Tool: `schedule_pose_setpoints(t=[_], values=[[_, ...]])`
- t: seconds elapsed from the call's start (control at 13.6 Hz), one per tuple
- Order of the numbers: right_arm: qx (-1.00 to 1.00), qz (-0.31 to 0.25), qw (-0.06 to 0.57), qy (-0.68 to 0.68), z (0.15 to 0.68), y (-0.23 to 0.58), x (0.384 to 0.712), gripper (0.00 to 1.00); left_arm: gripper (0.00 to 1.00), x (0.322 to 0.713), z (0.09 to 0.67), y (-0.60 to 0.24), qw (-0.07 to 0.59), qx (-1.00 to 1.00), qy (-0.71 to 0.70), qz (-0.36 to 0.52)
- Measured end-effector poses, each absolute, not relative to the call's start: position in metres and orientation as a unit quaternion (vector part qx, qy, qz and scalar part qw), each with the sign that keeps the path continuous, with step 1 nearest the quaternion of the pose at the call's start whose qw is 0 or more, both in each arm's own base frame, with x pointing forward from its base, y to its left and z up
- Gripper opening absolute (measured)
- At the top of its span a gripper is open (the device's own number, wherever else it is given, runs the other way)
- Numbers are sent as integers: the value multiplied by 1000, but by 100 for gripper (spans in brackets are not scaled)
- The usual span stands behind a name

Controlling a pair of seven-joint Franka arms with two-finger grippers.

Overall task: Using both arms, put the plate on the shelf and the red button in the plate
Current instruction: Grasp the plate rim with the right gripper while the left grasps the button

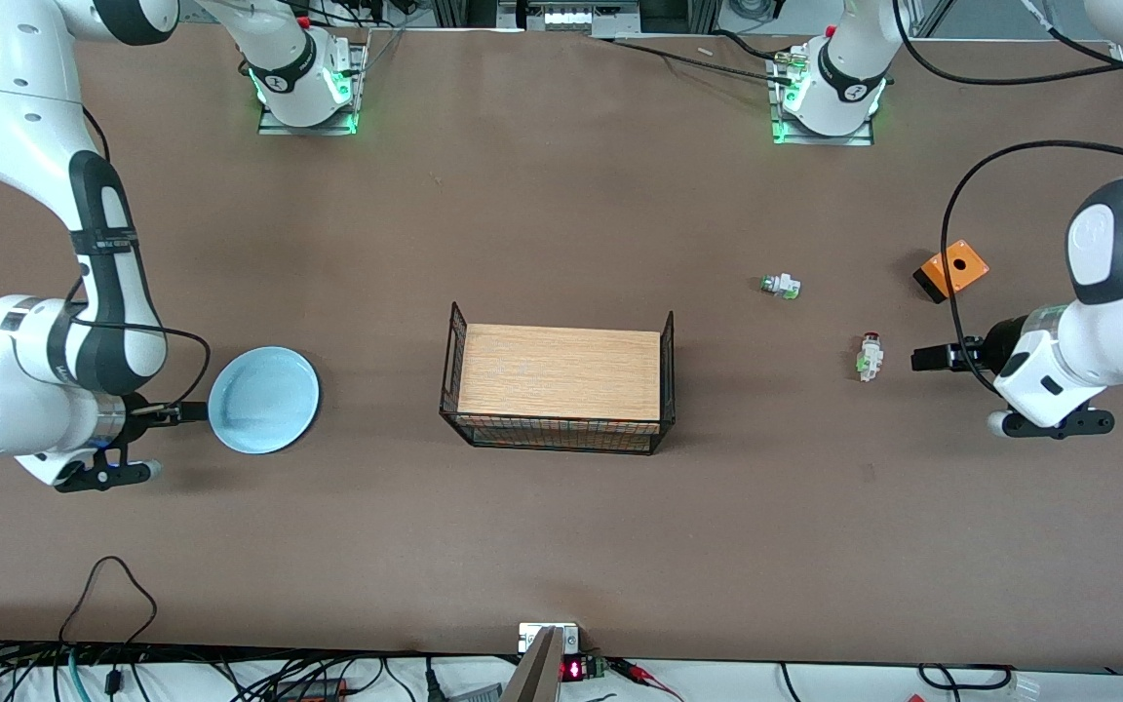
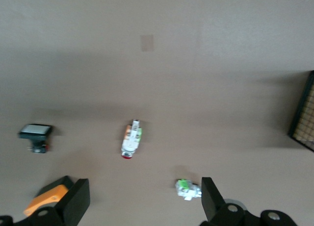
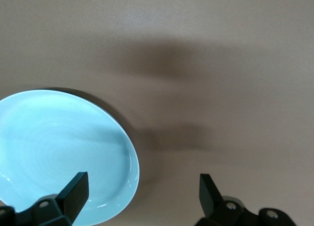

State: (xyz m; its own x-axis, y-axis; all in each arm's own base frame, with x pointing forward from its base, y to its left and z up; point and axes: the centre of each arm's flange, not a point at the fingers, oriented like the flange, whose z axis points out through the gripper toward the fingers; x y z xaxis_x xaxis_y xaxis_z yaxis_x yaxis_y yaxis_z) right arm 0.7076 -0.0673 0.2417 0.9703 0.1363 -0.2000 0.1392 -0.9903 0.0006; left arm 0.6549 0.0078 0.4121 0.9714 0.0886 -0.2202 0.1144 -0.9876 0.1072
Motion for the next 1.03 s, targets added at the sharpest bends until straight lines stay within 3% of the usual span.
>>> schedule_pose_setpoints(t=[0.37,0.66,0.88,1.03], values=[[991,-103,4,82,215,-58,708,94,100,646,366,10,65,992,64,-88],[990,-95,5,102,190,-52,710,91,100,612,321,2,58,993,66,-77],[990,-96,5,103,186,-52,710,76,100,584,287,0,53,993,70,-73],[990,-96,6,103,186,-52,710,52,100,570,267,0,51,994,72,-70]])
